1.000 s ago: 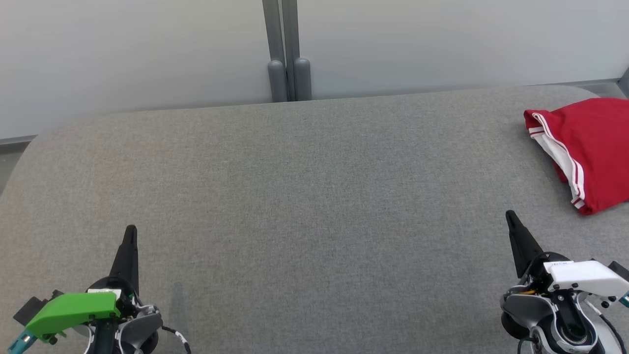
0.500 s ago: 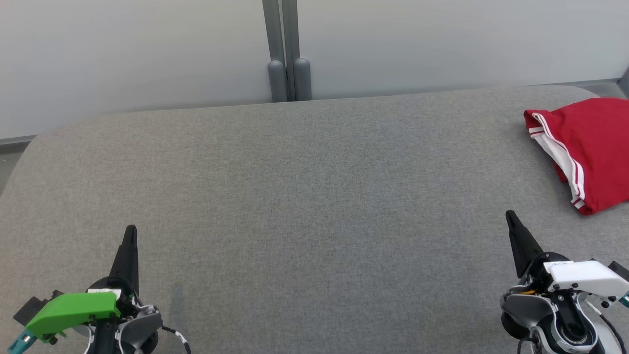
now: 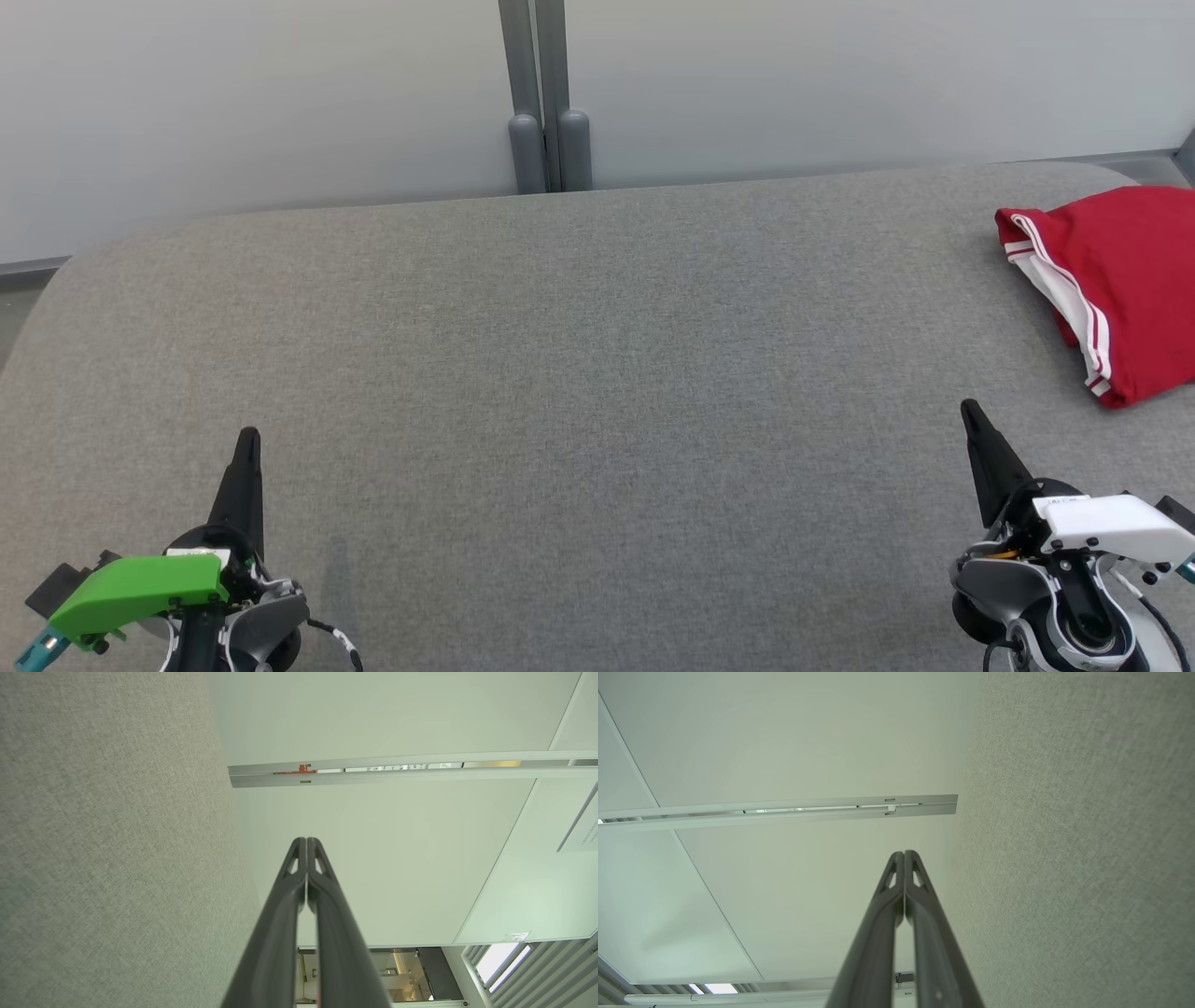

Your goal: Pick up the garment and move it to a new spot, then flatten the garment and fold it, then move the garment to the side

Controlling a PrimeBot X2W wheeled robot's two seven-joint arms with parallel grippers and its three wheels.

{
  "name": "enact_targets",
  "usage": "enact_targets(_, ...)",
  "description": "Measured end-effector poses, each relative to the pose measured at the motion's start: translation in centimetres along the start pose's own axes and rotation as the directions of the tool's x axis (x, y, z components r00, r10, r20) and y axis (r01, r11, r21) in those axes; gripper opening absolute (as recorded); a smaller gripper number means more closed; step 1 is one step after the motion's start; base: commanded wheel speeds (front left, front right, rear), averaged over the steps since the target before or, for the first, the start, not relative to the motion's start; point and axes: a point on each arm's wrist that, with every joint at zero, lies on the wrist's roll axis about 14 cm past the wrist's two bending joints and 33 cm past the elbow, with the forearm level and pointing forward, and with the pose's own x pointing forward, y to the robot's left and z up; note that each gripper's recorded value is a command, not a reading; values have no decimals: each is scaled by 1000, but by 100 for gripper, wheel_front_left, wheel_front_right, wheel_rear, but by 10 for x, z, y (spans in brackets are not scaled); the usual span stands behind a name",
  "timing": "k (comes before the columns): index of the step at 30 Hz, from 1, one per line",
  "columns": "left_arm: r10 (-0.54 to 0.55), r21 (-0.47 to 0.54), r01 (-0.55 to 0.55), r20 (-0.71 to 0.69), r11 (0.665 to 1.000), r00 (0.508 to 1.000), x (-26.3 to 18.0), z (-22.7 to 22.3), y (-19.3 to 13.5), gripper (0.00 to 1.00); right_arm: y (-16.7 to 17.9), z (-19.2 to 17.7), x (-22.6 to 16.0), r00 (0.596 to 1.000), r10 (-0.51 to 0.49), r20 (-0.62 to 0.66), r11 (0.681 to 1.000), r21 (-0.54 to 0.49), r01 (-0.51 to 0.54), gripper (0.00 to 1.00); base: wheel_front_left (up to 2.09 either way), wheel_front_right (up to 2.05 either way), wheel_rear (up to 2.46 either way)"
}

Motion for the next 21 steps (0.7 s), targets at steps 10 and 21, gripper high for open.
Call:
enact_targets(10, 0, 0, 0, 0, 1000, 1000, 0, 0, 0, 0, 0, 0, 0, 1000, 0, 0, 1000, 0, 0, 0, 0, 0, 0)
enact_targets(21, 0, 0, 0, 0, 1000, 1000, 0, 0, 0, 0, 0, 0, 0, 1000, 0, 0, 1000, 0, 0, 0, 0, 0, 0)
